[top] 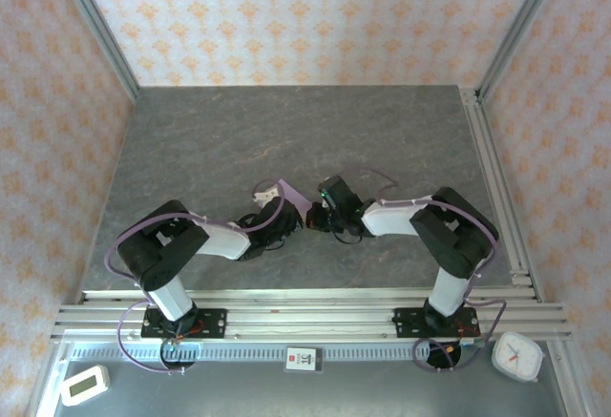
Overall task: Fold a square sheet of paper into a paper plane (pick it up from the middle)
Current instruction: Third fold the triangle at the center of the table.
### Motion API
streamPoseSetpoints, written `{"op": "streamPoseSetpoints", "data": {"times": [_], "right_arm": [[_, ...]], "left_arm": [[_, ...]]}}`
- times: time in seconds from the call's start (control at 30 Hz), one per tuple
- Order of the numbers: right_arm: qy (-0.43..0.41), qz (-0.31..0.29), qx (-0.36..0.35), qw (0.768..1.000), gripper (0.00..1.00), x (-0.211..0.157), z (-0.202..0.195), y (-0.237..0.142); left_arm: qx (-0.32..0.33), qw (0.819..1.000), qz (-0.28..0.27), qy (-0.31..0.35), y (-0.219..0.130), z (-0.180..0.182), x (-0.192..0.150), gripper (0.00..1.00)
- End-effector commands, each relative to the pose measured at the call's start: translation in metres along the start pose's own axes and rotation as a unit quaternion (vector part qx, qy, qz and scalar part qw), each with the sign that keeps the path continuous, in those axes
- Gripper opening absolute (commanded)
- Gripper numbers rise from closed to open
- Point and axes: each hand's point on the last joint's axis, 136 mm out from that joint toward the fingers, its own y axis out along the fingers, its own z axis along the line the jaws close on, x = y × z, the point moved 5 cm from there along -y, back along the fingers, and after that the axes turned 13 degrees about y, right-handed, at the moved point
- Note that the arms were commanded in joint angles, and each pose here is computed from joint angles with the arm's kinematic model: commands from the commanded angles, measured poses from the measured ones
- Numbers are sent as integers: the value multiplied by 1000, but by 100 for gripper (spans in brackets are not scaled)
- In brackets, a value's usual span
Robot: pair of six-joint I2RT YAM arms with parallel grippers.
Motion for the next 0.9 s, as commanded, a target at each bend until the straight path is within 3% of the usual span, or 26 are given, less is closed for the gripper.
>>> {"op": "streamPoseSetpoints", "data": {"times": [0.0, 0.67, 0.87], "right_arm": [[1, 1, -7, 1000, 0, -2, 2, 5], [44, -19, -101, 994, 0, -4, -99, -37], [59, -39, -77, 995, 0, 3, -96, -55]], "left_arm": [[80, 995, 62, 15, 3, 42, -36, 0], [96, 993, 69, 16, 1, 55, -40, 0], [99, 992, 72, 36, 1, 57, -41, 0]]}}
